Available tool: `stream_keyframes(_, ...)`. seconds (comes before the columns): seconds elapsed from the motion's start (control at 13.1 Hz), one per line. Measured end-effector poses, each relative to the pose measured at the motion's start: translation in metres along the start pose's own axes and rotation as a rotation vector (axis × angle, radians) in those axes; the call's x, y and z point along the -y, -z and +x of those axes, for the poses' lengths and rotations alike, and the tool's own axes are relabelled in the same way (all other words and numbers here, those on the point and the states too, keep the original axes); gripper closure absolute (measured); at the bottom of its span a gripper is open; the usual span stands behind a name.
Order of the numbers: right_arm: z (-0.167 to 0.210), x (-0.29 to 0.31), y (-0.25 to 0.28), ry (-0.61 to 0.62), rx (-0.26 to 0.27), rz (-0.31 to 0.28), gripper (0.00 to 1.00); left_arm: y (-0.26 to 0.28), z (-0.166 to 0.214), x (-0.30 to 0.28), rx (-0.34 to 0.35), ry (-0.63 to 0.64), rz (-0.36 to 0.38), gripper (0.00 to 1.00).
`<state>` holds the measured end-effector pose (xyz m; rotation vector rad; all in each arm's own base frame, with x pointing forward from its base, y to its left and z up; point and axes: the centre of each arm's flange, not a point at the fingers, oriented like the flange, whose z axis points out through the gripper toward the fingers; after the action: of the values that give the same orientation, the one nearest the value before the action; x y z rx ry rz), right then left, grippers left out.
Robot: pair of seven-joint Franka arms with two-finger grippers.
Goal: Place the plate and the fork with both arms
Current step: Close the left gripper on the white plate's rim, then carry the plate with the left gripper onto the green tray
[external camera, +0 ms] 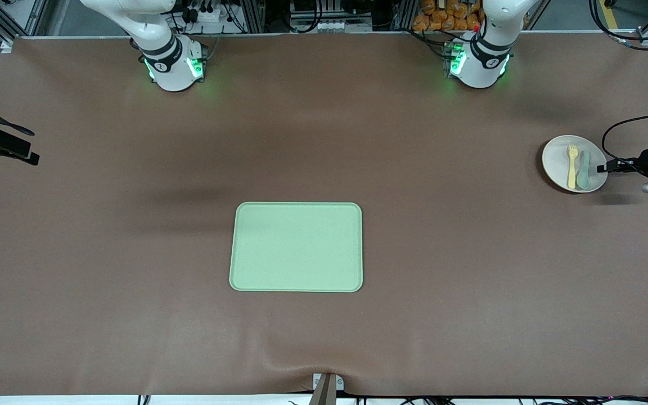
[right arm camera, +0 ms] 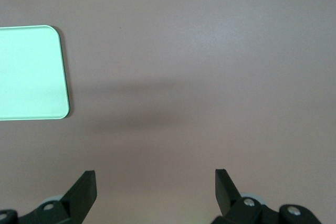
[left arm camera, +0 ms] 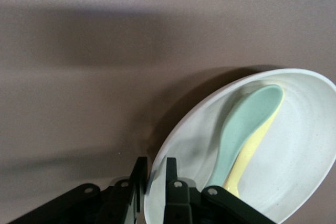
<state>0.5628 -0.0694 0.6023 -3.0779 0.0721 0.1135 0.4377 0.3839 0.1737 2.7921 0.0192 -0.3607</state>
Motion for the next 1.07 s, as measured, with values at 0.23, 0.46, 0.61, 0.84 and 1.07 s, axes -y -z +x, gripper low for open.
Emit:
stream_keyframes(0.23,0.0,0.0,0.0,0.0,0.0,0.0,0.0,0.002,0.002,-0.001,-0.003,-0.005,0.003,0.85)
stream_keyframes(0.46,0.0,0.0,0.0,0.001,0.0,0.0,0.0,0.008,0.011,-0.008,-0.015,-0.029,0.01,0.94)
stream_keyframes(0.61,0.0,0.0,0.0,0.001,0.0,0.0,0.0,0.016,0.022,-0.019,-0.021,-0.055,0.01,0.96)
stream_keyframes(0.84,0.0,0.001,0.0,0.001,0.0,0.0,0.0,0.037,0.042,-0.043,-0.013,-0.109,-0.011,0.96)
stream_keyframes(1.07,0.0,0.001,0.0,0.001,0.0,0.0,0.0,0.064,0.073,-0.086,-0.002,-0.192,-0.03,0.96)
